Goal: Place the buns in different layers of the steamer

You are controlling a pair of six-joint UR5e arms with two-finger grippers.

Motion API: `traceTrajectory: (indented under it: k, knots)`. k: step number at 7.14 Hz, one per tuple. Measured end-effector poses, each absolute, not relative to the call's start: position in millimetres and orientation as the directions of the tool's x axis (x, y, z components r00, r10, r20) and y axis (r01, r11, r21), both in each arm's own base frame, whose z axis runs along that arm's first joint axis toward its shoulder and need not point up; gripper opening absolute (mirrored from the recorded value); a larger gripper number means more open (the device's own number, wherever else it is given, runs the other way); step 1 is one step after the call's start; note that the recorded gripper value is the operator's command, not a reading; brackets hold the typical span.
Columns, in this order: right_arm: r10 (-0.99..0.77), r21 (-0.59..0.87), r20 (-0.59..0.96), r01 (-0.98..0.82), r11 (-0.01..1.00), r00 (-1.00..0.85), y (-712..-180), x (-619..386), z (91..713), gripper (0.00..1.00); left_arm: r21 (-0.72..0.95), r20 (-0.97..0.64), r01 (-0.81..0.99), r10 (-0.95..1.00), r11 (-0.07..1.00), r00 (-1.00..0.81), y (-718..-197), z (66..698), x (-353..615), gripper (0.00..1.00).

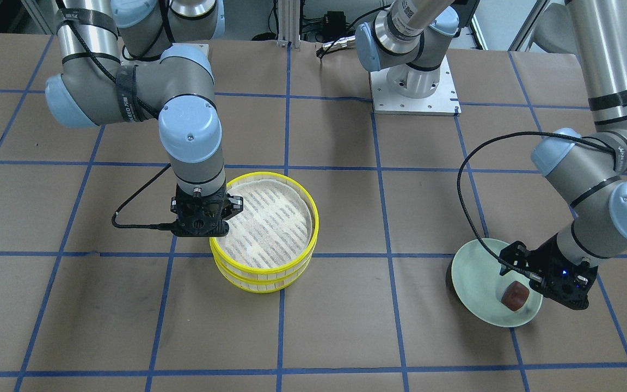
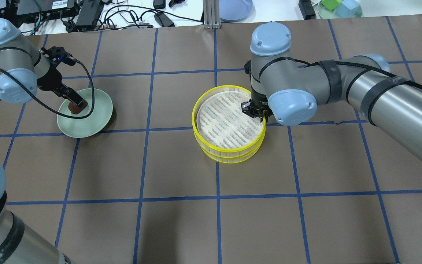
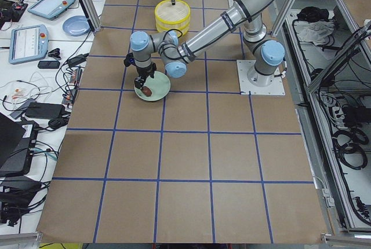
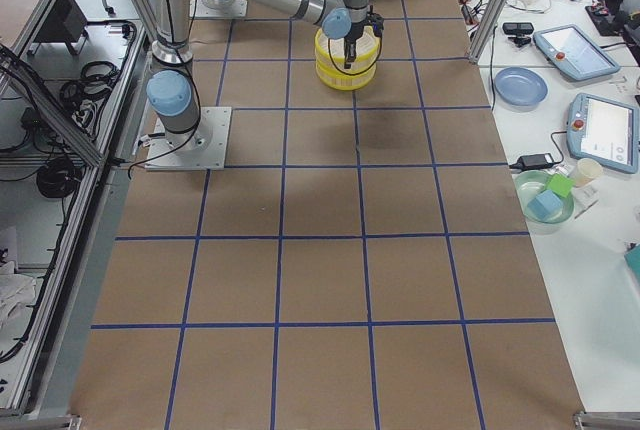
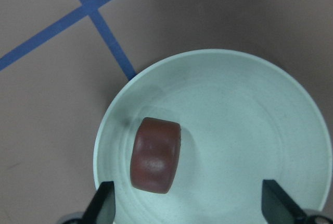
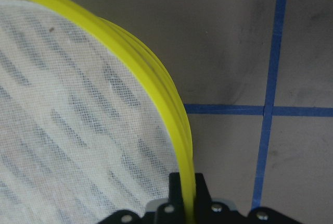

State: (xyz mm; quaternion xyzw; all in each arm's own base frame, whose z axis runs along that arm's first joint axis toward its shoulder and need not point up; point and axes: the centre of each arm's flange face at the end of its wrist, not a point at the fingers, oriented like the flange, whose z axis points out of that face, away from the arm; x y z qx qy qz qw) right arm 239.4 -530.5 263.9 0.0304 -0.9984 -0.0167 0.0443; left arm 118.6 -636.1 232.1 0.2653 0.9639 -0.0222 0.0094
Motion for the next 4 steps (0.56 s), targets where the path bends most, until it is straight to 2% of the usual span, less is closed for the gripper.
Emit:
traceTrajectory:
  k: [1, 2, 4]
  knots:
    - [-0.063, 0.024, 0.089, -0.061, 0.998, -0.994, -530, 239, 265, 0.0, -0.046, -0.038, 0.531, 0.53, 0.846, -0.847, -640, 221, 125, 1.0]
    - [-0.059, 0.012, 0.089, -0.058, 0.998, -0.994, -532, 238, 267, 0.0, -0.053, -0.033, 0.542, 0.541, 0.839, -0.841, -642, 210, 127, 0.87]
    - [-0.049, -0.018, 0.086, -0.051, 0.999, -0.995, -541, 235, 279, 0.0, -0.072, -0.008, 0.545, 0.546, 0.835, -0.838, -645, 198, 126, 0.18]
